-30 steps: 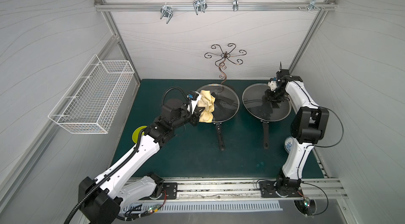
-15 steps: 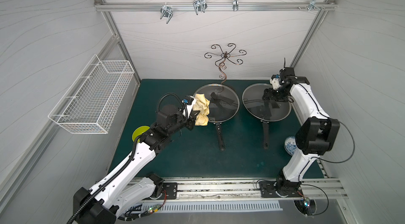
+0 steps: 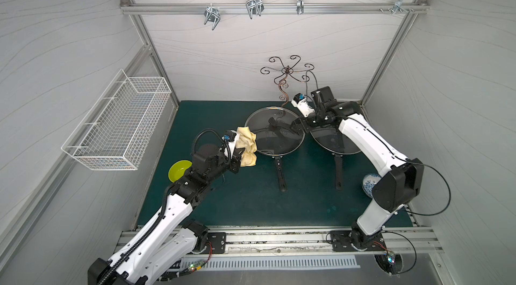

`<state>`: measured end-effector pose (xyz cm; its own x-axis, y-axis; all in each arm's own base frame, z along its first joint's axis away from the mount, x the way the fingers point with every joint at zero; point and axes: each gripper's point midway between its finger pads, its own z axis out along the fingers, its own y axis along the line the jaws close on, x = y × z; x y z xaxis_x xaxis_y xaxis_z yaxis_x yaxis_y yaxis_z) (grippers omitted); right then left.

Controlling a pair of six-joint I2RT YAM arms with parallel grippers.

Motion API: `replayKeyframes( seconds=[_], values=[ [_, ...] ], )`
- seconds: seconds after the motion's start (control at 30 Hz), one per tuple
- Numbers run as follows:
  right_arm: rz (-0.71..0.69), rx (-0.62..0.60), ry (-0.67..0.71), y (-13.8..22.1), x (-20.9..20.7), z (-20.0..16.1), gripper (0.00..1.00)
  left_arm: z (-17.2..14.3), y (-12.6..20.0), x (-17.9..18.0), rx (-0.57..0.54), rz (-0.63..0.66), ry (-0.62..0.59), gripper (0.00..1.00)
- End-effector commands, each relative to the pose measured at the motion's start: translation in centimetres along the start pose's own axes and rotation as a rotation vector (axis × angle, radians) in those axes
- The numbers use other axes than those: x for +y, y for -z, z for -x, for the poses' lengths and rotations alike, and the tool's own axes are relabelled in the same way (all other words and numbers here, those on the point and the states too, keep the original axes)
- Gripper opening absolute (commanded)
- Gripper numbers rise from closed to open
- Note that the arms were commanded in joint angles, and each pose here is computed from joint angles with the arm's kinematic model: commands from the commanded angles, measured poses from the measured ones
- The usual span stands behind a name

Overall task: Wipe the pot lid with a cloth
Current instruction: Place the pot lid on the cooking pot.

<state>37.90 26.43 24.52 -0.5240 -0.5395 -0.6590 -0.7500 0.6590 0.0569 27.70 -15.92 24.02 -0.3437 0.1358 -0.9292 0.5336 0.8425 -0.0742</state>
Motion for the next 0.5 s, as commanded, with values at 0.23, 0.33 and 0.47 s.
replayKeyframes(
  seconds=[0.23,0.33,0.47],
  values=[
    [0.081,0.075,0.138,-7.2,0.7,1.5,0.87,1.1,-0.9,1.2,-0.039,0.023,0.006,0.00],
    [0.086,0.102,0.128,-8.9,0.2,0.8,0.84,0.9,-1.2,1.1,-0.035,0.016,0.009,0.00],
    [0.102,0.178,0.127,-10.6,0.3,-0.8,0.77,0.4,-1.5,1.0,-0.020,-0.002,0.003,0.00]
  ],
)
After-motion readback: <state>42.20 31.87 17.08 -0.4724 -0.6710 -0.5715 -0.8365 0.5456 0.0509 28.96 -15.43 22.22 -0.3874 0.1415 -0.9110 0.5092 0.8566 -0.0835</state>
